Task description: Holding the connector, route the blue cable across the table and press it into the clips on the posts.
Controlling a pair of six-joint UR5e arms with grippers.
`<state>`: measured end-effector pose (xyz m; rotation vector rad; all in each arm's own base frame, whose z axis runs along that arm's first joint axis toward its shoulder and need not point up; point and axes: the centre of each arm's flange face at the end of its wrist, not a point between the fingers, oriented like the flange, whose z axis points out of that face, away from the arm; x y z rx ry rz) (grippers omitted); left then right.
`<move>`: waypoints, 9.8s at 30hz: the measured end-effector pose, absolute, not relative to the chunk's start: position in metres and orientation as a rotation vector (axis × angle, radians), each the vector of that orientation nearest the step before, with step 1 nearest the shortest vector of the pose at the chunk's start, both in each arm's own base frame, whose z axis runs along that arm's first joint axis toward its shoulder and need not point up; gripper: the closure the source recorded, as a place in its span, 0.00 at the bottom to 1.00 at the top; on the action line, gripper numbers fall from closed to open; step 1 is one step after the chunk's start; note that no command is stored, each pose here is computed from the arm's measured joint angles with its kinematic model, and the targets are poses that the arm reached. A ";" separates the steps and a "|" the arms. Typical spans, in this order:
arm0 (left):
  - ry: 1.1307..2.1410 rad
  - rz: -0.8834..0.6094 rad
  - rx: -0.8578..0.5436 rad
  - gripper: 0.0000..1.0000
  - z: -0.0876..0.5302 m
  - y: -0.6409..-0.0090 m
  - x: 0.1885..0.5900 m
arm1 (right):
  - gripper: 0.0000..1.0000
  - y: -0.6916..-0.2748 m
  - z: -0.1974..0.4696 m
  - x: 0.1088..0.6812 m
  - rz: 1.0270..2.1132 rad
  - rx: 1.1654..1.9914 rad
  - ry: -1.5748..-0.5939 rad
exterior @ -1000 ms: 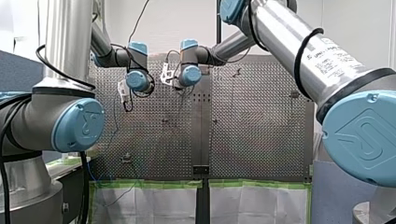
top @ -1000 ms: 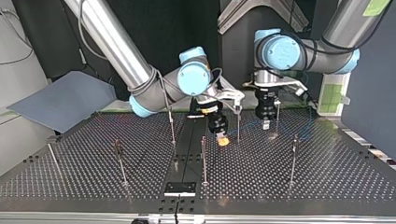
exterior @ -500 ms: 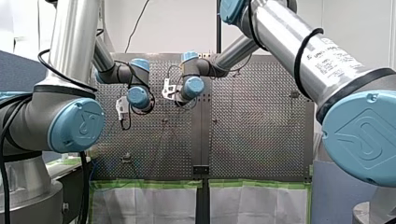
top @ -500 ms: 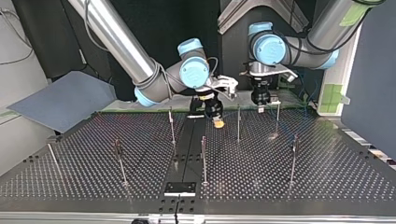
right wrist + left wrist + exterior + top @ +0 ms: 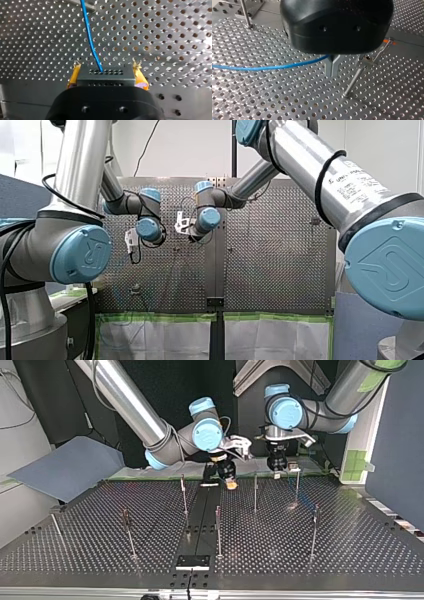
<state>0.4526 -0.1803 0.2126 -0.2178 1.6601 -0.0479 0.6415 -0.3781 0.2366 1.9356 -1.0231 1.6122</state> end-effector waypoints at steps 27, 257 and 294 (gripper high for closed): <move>1.683 -0.078 -0.190 1.00 0.187 -0.182 0.465 | 1.00 -0.391 0.215 0.621 1.562 1.965 -1.063; 1.744 -0.187 -0.219 1.00 0.150 -0.327 0.533 | 1.00 -0.484 0.182 0.560 1.569 1.874 -1.194; 1.669 -0.211 -0.236 1.00 0.274 -0.327 0.481 | 1.00 -0.448 0.327 0.510 1.592 1.831 -1.163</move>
